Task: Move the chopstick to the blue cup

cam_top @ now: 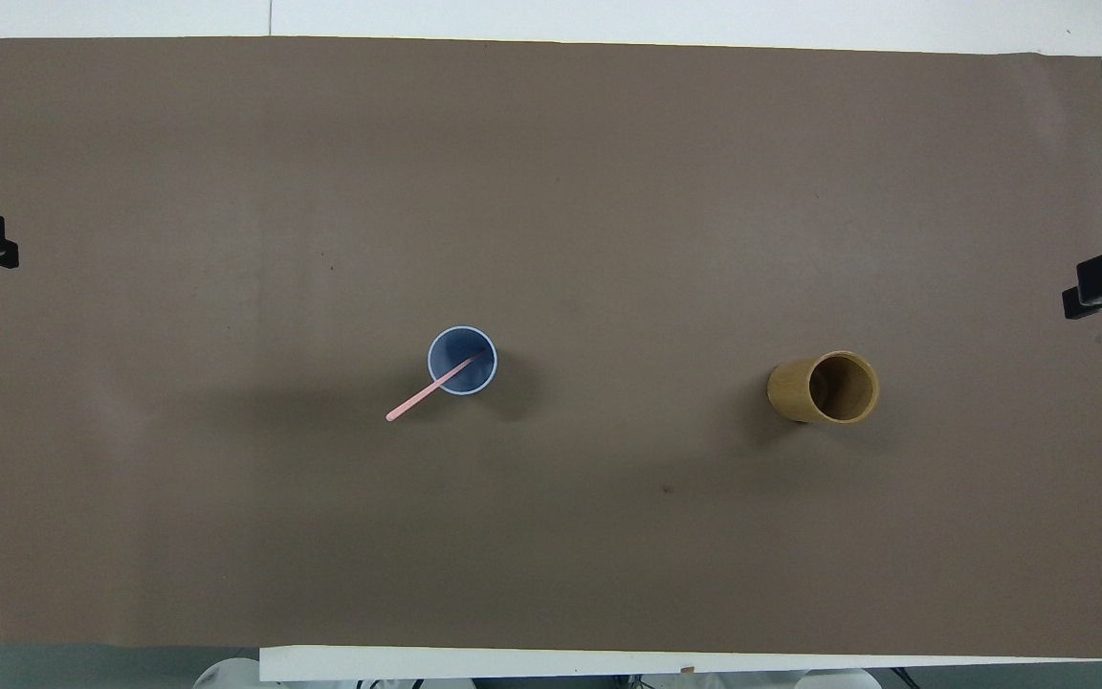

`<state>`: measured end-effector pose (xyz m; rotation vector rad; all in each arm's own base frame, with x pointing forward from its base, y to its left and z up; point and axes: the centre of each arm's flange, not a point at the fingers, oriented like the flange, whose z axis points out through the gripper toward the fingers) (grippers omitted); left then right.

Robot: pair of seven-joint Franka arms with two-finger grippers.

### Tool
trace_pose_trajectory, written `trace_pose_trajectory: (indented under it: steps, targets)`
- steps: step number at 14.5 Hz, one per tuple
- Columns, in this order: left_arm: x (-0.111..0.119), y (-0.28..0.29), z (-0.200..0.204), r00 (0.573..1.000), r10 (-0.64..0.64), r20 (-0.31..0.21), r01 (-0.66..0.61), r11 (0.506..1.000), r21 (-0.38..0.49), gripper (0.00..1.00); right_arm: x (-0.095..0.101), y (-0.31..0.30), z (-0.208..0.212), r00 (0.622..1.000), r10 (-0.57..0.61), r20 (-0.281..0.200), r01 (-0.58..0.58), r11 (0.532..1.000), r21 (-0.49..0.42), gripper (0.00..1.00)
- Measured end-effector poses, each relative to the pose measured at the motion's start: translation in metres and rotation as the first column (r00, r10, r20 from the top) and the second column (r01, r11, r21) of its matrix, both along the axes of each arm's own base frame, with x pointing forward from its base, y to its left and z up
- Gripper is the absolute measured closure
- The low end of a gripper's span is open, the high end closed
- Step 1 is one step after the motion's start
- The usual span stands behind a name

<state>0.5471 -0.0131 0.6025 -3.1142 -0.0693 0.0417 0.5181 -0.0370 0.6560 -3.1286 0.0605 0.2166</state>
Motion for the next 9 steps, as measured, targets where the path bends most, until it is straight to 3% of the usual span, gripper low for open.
trace_pose_trajectory:
  steps: [9]
  targets:
    - [0.0,0.0,0.0,1.0,0.0,0.0,0.0,1.0,0.0,0.0,0.009,0.014,-0.006,0.999,0.039,0.014,-0.039,0.999,-0.004,0.0]
